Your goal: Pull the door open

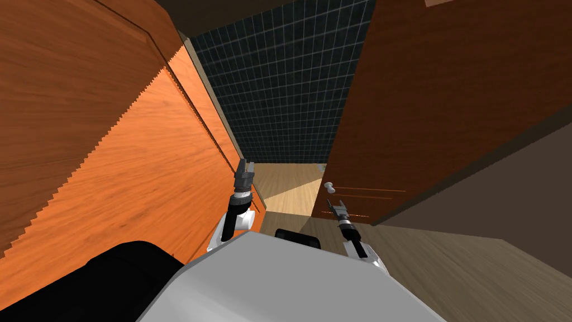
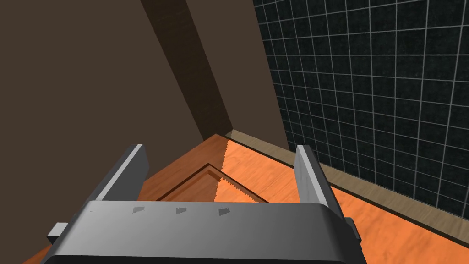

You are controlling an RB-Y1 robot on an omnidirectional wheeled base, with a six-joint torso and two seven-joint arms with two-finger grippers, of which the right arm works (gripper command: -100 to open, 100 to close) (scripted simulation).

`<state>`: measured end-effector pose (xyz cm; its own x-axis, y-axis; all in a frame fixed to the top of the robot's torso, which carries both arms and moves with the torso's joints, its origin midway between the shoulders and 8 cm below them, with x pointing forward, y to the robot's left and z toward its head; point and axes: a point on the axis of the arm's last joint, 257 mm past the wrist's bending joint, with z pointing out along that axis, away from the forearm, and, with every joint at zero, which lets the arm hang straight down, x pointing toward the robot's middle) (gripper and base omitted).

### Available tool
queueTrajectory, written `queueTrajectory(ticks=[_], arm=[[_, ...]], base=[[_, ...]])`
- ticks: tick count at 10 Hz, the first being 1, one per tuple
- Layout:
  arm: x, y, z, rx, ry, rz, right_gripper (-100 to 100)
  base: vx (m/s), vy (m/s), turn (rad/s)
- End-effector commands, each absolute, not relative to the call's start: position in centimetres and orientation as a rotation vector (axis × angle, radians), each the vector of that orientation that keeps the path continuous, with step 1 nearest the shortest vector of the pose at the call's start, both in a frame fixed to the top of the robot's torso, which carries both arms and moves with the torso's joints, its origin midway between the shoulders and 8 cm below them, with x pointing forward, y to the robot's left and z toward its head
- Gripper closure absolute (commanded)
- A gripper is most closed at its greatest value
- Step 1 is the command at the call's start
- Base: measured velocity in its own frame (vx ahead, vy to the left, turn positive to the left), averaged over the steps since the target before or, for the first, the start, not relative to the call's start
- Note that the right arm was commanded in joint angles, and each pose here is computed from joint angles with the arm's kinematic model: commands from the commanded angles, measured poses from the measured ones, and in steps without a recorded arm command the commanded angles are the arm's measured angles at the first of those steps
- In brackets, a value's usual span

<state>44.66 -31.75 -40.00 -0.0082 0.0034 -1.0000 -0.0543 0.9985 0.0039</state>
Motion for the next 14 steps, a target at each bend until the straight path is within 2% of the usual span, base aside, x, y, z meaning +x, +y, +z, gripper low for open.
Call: queueTrajectory(ticks=[1, 11, 12, 14], arm=[[44.4, -32.5, -39.7, -0.035, 1.575, 0.041, -100], [42.0, -39.0, -39.4, 0.017, 1.574, -0.005, -100], [42.0, -39.0, -39.4, 0.017, 1.574, -0.005, 100], [42.0, -39.0, -39.4, 0.017, 1.574, -0.005, 100]], base=[[0.127, 0.067, 0.044], [0.112, 0.021, 0.064], [-0.004, -0.005, -0.028], [-0.017, -0.008, 0.005]])
